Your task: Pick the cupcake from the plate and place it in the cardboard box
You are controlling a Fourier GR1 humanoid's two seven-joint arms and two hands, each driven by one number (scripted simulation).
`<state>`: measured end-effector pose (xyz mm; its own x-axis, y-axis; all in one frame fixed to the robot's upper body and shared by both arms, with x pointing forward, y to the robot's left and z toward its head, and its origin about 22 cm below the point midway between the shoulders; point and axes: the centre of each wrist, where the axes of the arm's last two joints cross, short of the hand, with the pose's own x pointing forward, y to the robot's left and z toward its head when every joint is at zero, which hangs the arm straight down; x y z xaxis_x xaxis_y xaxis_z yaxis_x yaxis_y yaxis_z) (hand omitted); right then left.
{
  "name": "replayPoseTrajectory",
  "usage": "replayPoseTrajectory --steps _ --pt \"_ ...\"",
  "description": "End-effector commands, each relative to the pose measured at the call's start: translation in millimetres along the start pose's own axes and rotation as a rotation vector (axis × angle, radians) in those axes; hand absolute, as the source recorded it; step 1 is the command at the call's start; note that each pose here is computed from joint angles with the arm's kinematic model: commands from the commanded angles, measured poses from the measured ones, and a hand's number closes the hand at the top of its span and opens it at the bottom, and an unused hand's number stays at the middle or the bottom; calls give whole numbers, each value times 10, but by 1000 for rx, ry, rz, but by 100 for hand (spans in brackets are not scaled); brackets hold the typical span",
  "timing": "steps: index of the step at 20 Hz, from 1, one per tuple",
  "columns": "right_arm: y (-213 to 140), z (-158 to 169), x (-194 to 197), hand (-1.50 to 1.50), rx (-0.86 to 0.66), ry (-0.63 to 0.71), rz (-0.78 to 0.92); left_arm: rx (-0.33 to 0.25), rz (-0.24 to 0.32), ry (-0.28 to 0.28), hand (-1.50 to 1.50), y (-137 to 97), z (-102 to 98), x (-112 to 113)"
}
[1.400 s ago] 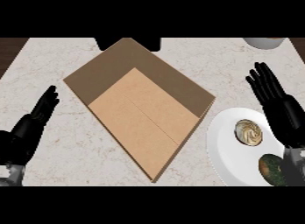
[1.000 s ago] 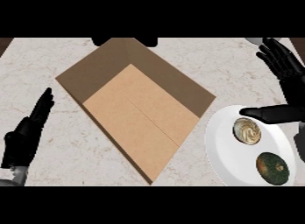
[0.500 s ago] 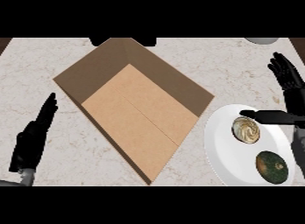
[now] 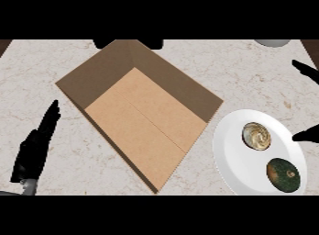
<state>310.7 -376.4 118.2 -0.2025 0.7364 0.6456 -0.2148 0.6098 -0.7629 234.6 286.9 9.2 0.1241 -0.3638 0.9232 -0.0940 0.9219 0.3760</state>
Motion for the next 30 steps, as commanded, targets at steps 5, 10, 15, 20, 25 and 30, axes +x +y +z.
replayPoseTrajectory --steps 5,10,15,20,25,30 --pt "-7 -30 399 -150 381 155 238 3 3 -3 0 -62 -20 11" --pt "397 -101 523 -150 407 213 264 6 0 1 0 140 0 37" --pt "490 61 525 -150 379 249 273 13 -4 -9 0 -266 -143 -19" --pt "528 -3 585 -150 369 299 291 -14 19 -3 0 -66 -68 21" --pt "1032 -72 494 -150 402 311 315 -11 0 -10 0 -119 -68 185" --pt "846 -174 222 -150 407 316 315 -2 6 -9 0 54 -110 94"
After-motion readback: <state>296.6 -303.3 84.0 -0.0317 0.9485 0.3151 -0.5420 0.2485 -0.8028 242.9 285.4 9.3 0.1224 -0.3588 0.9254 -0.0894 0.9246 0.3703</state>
